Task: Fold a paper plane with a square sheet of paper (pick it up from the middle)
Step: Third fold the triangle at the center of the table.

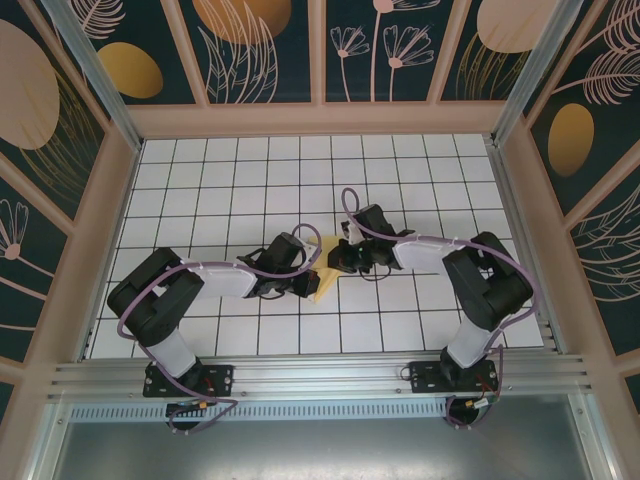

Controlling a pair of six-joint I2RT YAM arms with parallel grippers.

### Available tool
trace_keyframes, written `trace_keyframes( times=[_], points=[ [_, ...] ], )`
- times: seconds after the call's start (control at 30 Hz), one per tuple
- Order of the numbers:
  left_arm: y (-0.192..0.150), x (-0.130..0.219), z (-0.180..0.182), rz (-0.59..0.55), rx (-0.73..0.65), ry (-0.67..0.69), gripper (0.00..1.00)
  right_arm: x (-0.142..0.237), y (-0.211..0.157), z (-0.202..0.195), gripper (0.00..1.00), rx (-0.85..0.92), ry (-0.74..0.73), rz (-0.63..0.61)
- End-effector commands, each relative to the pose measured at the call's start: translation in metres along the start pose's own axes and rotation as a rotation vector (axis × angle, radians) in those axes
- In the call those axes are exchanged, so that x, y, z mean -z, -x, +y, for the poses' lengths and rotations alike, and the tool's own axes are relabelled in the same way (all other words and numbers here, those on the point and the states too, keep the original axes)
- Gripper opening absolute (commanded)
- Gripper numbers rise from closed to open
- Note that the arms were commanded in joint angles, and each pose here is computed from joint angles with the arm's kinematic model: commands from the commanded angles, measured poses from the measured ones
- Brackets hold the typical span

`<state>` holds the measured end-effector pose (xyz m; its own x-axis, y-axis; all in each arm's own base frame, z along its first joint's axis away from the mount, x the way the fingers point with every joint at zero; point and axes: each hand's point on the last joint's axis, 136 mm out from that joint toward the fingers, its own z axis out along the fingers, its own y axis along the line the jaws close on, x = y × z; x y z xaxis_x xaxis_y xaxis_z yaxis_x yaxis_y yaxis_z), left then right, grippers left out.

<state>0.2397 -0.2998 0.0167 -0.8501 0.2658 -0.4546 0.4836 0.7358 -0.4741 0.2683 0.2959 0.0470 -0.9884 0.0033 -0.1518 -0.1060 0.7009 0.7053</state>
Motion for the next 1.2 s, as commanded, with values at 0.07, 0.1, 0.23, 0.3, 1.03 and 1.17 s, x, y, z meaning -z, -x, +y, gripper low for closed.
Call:
trace_keyframes(
  times=[0.07,0.1,0.23,0.3,1.03,1.17],
  points=[
    [-0.006,-0.001,0.003,0.019,0.01,-0.009,0.06,-0.011,-0.005,-0.014,0.08,-0.031,-0.01,0.026],
    [-0.006,-0.001,0.003,0.019,0.01,-0.009,0.06,-0.013,-0.006,-0.018,0.08,-0.034,-0.017,0.03],
    [-0.008,-0.002,0.003,0.025,0.011,-0.007,0.06,-0.017,-0.008,-0.027,0.08,-0.047,-0.032,0.034],
    [-0.008,-0.002,0.004,0.026,0.01,-0.007,0.06,-0.019,-0.009,-0.033,0.08,-0.052,-0.05,0.035],
    [0.053,0.045,-0.028,-0.192,0.081,-0.044,0.34,-0.021,-0.019,-0.051,0.08,-0.055,-0.112,0.068],
    [0.052,0.039,-0.031,-0.181,0.107,-0.077,0.24,-0.021,-0.017,-0.051,0.09,-0.053,-0.112,0.062]
  ],
)
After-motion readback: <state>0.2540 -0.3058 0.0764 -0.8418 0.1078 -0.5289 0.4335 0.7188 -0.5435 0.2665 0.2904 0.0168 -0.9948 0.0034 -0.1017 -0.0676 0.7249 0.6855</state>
